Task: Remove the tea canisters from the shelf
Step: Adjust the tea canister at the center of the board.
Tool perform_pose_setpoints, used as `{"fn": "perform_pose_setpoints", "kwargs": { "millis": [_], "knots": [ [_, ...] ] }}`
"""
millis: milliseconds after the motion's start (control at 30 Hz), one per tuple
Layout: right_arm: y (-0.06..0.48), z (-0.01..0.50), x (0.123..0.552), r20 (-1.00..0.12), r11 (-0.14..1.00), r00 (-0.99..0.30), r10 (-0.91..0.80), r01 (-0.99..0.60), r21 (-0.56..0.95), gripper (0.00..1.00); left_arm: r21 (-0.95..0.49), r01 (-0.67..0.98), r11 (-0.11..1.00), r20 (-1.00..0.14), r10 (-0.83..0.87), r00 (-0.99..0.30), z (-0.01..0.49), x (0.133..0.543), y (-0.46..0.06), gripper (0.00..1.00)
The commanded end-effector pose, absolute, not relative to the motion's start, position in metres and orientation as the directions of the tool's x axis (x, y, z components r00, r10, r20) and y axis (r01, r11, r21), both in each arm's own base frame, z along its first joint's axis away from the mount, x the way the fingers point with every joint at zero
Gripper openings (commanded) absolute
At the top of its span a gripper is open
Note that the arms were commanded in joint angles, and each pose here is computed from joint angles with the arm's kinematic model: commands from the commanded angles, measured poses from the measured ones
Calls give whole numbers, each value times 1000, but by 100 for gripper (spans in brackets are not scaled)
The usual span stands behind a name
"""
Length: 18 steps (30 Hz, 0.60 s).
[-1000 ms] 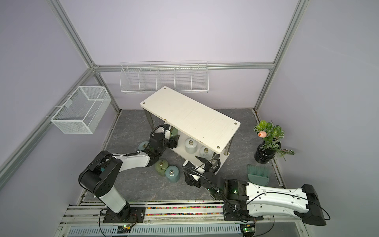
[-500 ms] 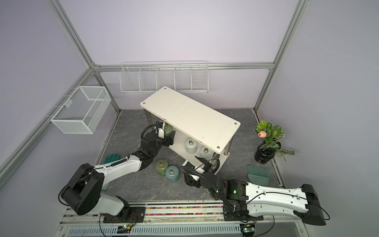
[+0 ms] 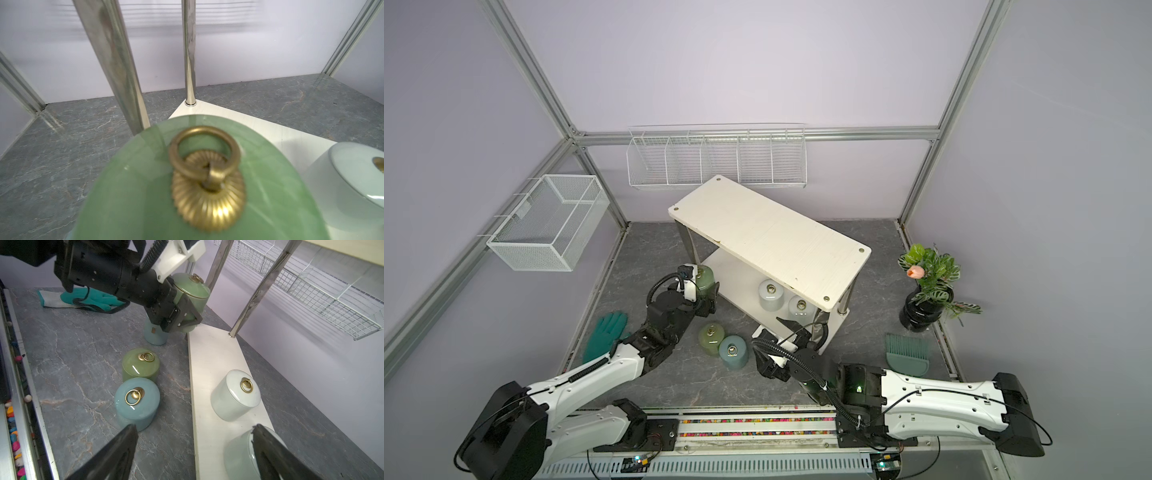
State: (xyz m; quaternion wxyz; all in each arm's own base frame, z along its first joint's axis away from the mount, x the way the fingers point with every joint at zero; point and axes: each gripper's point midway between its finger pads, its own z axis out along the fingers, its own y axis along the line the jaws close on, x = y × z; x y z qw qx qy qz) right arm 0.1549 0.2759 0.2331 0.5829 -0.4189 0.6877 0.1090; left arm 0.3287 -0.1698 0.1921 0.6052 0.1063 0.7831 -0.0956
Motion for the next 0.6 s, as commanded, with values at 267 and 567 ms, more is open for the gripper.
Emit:
{"fn": "perform_pose_setpoints", "kwargs": {
  "millis": [267,567],
  "knots": [
    [280,234,152,-900,614,38,-433,-719,-326,89,-44,175,984,-977,-5,-215,195,315,-140,68],
    [282,234,152,-891,602,42,-452,-723,-340,89,-35,128,991,-970,-2,-244,178,319,-135,67]
  ]
}}
